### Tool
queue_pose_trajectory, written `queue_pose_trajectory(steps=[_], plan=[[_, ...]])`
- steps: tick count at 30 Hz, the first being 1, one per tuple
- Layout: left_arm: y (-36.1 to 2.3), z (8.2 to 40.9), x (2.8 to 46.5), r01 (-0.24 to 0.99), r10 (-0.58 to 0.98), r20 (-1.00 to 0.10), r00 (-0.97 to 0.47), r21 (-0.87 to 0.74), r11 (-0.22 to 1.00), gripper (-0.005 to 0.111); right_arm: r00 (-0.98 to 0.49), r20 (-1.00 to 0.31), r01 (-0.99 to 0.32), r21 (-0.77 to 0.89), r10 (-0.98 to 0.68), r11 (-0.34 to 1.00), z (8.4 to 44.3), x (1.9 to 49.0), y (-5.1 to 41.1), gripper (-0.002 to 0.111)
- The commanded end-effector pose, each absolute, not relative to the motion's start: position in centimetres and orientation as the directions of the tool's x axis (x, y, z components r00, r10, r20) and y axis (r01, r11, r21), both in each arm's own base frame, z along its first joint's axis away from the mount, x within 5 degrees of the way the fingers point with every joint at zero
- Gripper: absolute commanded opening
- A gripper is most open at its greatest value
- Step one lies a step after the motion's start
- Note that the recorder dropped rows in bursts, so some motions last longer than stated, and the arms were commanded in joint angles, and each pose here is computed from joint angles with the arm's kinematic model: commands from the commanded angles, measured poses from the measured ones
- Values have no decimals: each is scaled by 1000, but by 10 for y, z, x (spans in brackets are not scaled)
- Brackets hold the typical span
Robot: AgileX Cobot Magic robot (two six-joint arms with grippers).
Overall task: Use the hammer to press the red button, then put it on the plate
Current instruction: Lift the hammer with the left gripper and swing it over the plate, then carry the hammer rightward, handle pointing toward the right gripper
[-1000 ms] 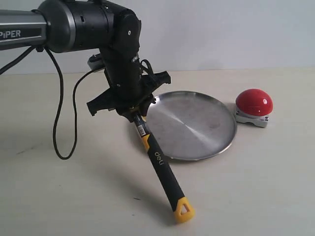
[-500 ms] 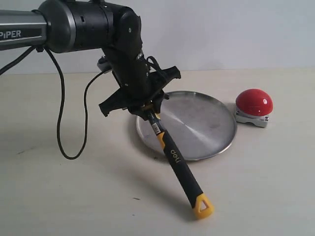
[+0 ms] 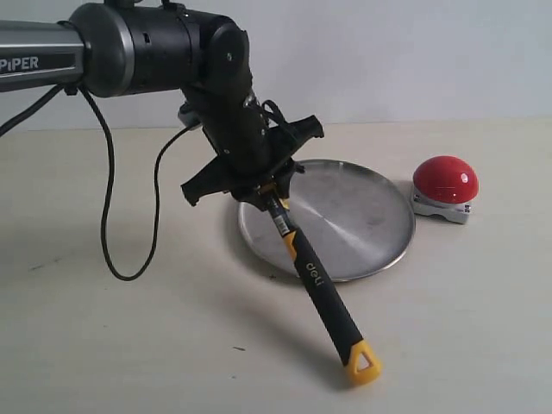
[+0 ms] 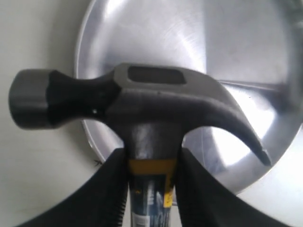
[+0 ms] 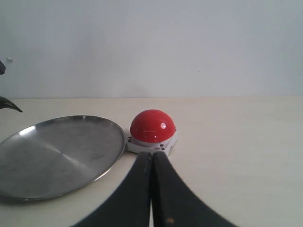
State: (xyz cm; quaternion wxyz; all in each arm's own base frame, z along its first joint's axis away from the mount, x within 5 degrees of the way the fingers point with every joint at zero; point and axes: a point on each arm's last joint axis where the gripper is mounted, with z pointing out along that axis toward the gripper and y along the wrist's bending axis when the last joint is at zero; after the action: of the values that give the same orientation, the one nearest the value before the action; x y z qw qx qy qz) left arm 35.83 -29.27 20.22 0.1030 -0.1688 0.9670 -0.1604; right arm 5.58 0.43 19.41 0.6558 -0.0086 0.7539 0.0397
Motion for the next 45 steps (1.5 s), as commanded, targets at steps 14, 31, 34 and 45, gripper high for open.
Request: queue_pose_trajectory(steps=[14, 31, 34, 45], plan=[[-288, 190, 347, -274, -389, -188, -902, -447, 851, 0, -126, -992, -61, 35, 27, 998, 194, 56, 4, 0], [-298, 215, 342, -264, -408, -112, -906, -605, 751, 0, -126, -992, -61, 35, 27, 998, 194, 56, 4, 0], [-298, 216, 342, -262, -407, -109, -907, -610, 748, 0, -126, -992, -61, 35, 27, 998, 194, 56, 4, 0], [-298, 215, 342, -240, -387, -125, -913, -604, 760, 0, -126, -992, -61, 35, 27, 998, 194, 56, 4, 0]])
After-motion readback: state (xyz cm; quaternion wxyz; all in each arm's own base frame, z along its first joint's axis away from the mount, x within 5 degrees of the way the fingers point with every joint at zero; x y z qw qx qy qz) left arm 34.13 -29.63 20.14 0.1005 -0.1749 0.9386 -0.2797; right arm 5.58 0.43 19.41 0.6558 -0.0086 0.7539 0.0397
